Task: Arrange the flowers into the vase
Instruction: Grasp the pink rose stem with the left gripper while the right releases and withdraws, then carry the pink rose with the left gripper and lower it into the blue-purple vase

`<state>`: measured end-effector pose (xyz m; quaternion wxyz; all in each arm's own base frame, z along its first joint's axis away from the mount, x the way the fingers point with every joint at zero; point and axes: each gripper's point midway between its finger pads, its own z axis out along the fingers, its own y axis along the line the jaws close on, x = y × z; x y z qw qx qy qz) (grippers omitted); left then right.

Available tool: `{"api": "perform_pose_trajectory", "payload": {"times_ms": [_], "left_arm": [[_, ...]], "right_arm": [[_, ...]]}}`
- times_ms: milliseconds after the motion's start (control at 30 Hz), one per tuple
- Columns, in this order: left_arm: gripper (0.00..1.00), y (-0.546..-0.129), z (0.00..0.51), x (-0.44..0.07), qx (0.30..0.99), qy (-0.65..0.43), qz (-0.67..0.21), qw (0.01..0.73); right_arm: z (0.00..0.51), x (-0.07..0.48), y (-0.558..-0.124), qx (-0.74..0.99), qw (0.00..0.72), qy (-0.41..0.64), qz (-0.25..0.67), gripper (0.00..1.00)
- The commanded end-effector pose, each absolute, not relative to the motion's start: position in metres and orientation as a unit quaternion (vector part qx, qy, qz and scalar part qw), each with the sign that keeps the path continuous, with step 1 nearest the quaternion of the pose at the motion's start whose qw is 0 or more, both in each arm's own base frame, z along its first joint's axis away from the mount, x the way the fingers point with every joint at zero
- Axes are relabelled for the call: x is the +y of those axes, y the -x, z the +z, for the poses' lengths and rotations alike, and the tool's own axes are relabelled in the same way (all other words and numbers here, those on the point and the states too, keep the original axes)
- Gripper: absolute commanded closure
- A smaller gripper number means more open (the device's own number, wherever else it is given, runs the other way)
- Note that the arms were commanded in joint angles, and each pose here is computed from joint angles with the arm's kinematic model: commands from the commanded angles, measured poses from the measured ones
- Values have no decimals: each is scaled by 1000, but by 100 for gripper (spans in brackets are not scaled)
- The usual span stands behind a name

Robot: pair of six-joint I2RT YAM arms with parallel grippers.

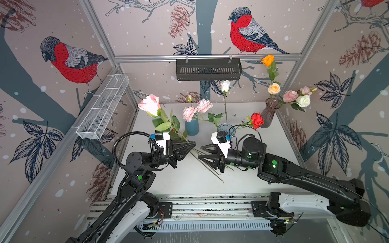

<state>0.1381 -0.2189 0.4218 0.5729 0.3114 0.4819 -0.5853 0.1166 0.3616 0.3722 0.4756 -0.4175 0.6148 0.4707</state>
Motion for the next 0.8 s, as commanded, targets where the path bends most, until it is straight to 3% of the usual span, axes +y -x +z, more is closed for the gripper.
{"api": "perform_pose_trajectory", "payload": {"times_ms": [0, 200, 433, 767], "left_arm": [[100, -145, 430, -219, 486, -318, -554, 596], [100, -166, 469, -237, 488, -361, -519, 602], [100, -211, 511, -295, 494, -384, -455, 633], [100, -272, 479, -405, 574, -431, -303, 627]], "right_arm": [[374, 341, -131, 639, 506, 388, 429, 54], [364, 255, -164, 704, 569, 263, 335, 54], [359, 167, -157, 703, 609, 146, 337, 54], [342, 117, -149, 705, 627, 109, 313, 53]]}}
